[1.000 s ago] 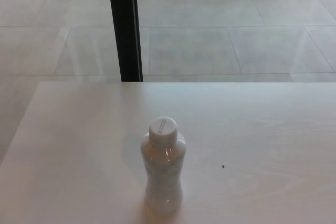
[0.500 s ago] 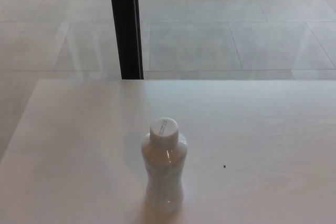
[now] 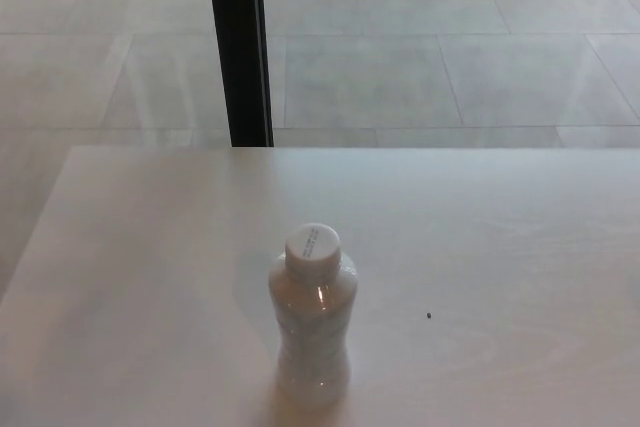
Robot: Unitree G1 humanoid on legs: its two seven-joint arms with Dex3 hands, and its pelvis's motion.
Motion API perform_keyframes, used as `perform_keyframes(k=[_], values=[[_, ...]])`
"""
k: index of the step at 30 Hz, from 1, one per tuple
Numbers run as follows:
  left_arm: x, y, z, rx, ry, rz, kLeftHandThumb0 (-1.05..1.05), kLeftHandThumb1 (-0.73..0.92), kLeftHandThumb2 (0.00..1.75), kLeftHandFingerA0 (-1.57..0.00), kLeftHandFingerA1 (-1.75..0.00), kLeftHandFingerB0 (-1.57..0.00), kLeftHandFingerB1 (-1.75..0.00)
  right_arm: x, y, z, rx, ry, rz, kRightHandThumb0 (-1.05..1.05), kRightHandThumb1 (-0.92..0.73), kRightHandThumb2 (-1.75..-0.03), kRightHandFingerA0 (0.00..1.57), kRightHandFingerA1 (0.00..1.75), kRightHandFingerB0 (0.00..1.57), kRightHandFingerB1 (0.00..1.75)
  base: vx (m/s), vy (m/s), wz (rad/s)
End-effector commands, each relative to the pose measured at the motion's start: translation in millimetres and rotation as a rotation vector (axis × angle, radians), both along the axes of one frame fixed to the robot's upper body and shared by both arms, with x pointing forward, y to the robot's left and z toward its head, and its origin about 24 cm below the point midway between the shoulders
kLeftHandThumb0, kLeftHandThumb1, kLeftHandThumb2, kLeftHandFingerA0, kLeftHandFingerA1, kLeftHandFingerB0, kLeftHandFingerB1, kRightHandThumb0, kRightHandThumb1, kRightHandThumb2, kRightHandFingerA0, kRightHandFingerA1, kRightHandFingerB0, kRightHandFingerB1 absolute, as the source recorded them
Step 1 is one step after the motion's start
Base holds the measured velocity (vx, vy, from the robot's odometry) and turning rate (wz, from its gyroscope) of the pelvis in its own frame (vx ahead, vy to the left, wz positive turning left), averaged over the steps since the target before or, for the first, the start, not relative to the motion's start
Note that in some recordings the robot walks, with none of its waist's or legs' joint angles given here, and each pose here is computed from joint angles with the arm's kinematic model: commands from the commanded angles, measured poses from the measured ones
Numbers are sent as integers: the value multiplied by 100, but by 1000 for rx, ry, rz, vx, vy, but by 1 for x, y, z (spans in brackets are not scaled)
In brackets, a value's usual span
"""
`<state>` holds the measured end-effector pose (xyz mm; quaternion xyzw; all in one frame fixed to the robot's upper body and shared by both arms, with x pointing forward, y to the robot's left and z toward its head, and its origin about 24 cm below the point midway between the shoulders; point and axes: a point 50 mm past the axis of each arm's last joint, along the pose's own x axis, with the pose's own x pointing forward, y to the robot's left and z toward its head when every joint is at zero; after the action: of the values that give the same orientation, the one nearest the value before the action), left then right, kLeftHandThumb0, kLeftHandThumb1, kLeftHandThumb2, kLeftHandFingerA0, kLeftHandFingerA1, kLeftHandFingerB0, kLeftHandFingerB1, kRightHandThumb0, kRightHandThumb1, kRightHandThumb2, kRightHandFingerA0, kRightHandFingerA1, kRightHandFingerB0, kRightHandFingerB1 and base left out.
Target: The robot uses its left hand to to lift the bottle kept on the middle of the desk and tilts it towards its right hand. It then uses its right hand to rotate its cap to open it and places the bottle and cap back on the desk
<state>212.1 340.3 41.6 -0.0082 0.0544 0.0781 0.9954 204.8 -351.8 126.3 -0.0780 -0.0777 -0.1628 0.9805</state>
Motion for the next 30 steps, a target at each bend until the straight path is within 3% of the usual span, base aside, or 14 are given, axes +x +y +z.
perform_keyframes(k=[1,8,9,11,12,14,15,17,25,26,27,28,29,30], values=[[20,-88,25,-32,-36,-350,-87,59,103,-22,-54,-21,-46,19,81,1,58,56,298,-71,-85,-65,30,44,14,26,0,0,0],[19,-105,15,-20,-8,-392,-85,60,104,-22,-55,-21,-47,27,85,3,102,47,299,-69,-88,-66,30,47,13,26,0,0,0],[20,-108,15,-14,-1,-405,-87,79,65,-23,-48,-25,-34,28,86,3,107,44,303,-69,-87,-65,29,48,13,26,0,0,0],[21,-113,13,-28,17,-427,-87,79,64,-20,-46,-22,-34,30,89,3,108,47,305,-69,-86,-65,30,48,13,27,0,0,0],[22,-118,13,-13,17,-439,-84,59,102,-16,-53,-13,-45,31,92,2,110,51,308,-72,-68,-99,26,56,7,41,0,0,0],[23,-120,13,-3,18,-443,-84,59,102,-16,-53,-13,-45,32,93,2,111,54,308,-72,-68,-99,26,56,7,41,0,0,0],[25,-128,12,5,9,-466,-87,79,64,-22,-46,-23,-34,33,96,2,115,57,311,-70,-85,-65,33,49,15,28,0,0,0],[30,-138,16,27,10,-497,-86,80,64,-19,-46,-19,-35,34,100,1,135,49,322,-73,-65,-100,31,60,11,42,0,0,0],[38,-151,18,128,31,-534,-83,82,65,-13,-49,-21,-35,36,108,0,139,53,334,-73,-66,-100,37,62,12,43,0,0,0],[38,-153,19,195,43,-537,-40,34,101,-5,-55,0,-50,35,108,0,142,50,330,-75,-65,-100,39,63,15,44,0,0,0],[38,-154,18,211,48,-537,-40,34,101,-5,-55,0,-50,35,107,0,141,50,325,-75,-65,-100,39,63,15,44,0,0,0],[39,-154,18,211,46,-538,-91,60,104,-5,-45,-10,-45,35,107,1,139,49,321,-75,-64,-100,41,63,17,44,0,0,0],[39,-156,19,227,40,-546,-93,80,66,-1,-41,-12,-32,35,106,2,138,46,324,-74,-65,-100,39,64,15,44,0,0,0],[40,-157,19,235,38,-551,-98,65,107,-2,-26,-12,-33,35,105,2,141,49,330,-74,-65,-100,37,63,14,44,0,0,0]])
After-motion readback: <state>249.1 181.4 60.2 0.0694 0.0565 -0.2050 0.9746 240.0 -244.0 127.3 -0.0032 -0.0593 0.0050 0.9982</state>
